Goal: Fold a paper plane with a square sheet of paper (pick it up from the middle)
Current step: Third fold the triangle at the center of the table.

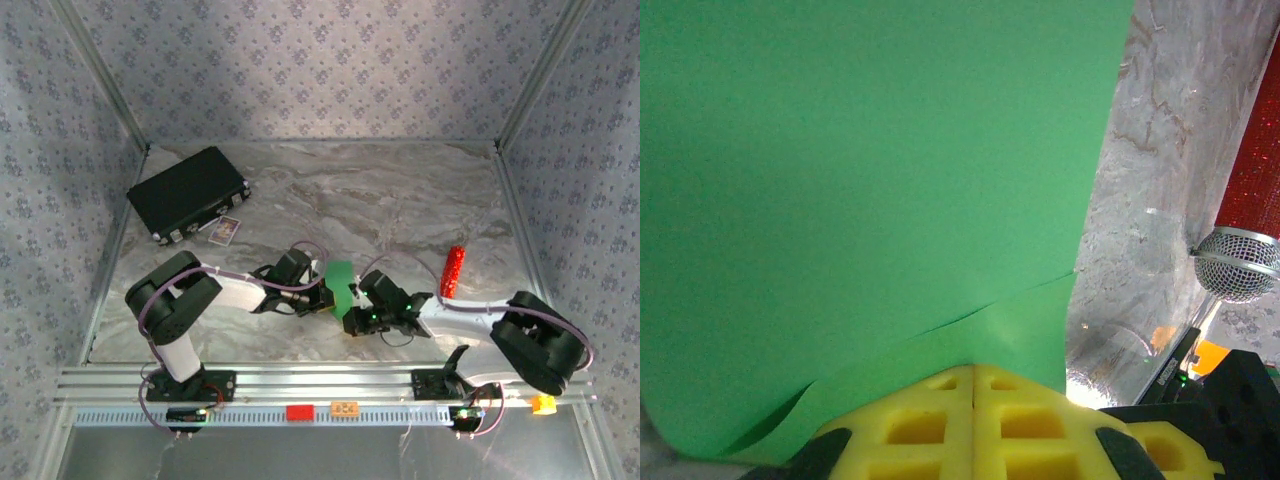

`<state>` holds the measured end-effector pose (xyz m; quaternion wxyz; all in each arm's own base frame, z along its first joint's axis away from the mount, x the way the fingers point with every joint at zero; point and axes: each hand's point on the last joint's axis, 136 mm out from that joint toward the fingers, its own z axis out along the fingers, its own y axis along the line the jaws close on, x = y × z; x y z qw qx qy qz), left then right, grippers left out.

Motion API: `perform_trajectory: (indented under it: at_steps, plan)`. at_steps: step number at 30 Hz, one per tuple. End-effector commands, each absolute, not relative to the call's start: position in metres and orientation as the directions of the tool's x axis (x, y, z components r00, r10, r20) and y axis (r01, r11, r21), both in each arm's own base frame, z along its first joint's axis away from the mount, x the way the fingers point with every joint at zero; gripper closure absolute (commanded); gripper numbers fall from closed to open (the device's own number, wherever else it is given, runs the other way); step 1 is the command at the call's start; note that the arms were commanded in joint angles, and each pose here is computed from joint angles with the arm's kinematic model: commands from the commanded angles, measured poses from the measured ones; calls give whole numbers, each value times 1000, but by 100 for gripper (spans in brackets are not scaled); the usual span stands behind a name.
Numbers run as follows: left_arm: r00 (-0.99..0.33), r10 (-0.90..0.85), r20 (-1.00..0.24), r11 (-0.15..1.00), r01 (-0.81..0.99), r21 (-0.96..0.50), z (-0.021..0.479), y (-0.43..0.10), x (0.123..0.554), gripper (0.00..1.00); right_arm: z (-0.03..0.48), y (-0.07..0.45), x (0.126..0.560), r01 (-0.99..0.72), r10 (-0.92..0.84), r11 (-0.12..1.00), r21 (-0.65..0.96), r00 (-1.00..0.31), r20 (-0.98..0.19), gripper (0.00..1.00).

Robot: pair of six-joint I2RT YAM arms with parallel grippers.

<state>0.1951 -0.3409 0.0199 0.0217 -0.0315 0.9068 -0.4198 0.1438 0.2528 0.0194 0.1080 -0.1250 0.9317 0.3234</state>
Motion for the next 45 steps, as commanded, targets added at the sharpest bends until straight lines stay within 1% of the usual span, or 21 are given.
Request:
perform_trajectory:
  at_steps: [1,12,19,21,26,31,38,45]
  plan:
    - [-996,-90,6,697,-68,-714,2,-329,195,100,4,232,129,-235,-140,799,553,-968,-210,91]
    - [-996,-94,5,695,-69,-716,3,-328,196,100,-1,219,117,-203,-133,820,535,-977,-166,91]
    - [-995,-97,4,692,-70,-719,1,-328,196,100,3,214,114,-184,-119,829,528,-981,-154,92]
    - [-995,-97,3,690,-69,-720,1,-328,196,100,12,216,115,-198,-132,825,529,-978,-159,92]
    - [-996,-90,-2,689,-61,-722,3,-328,196,100,48,228,129,-264,-148,790,553,-958,-246,92]
    - [-996,-94,-5,688,-61,-723,4,-328,196,100,62,247,151,-267,-118,761,591,-953,-280,92]
    - [-996,-90,-9,686,-55,-726,6,-329,197,100,60,280,177,-246,-91,739,627,-959,-270,93]
    - [-996,-85,-12,681,-49,-731,9,-331,197,100,37,277,187,-195,-73,778,597,-972,-222,92]
